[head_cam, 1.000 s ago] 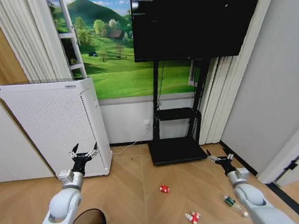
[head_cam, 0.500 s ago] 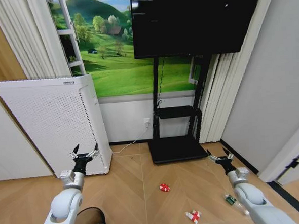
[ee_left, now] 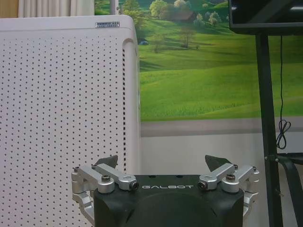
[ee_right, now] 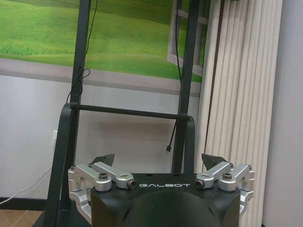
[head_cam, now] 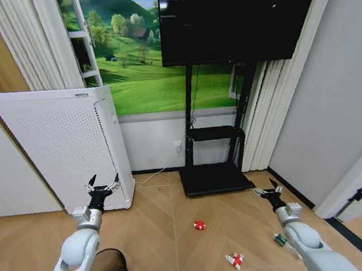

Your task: Pick up the trash bin and place the garbage on the floor into it.

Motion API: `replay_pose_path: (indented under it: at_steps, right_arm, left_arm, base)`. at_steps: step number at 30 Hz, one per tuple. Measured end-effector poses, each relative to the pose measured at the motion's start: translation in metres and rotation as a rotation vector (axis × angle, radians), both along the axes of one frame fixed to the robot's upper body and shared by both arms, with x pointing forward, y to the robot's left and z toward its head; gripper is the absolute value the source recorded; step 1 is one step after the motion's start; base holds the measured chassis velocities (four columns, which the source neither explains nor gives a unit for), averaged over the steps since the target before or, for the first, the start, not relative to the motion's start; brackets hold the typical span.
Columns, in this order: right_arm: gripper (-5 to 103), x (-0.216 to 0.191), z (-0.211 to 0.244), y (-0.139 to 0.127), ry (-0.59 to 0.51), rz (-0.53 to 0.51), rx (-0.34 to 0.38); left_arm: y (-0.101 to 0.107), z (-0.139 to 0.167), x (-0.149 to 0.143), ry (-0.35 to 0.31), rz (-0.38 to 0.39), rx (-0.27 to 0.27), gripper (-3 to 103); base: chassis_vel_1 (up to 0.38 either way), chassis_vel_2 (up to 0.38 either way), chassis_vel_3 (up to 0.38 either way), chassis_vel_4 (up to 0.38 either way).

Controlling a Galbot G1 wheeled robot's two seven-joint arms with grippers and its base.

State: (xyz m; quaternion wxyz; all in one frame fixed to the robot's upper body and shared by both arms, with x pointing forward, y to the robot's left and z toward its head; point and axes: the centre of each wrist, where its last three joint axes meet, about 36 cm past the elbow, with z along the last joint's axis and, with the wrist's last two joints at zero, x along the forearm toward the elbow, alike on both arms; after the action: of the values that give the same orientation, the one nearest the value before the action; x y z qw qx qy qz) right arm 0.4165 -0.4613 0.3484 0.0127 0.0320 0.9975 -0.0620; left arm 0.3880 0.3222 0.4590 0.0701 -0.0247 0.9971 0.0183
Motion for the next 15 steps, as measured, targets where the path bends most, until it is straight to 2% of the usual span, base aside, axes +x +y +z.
replay_pose_path:
  at_steps: [15]
  right_arm:
    - [100,-0.007,0.000,0.004,0.000,0.007,0.003]
  left_arm:
    - [0.005,0.000,-0.015,0.014,0.013,0.016,100]
  base:
    - [0.000,0.000,0.000,0.000]
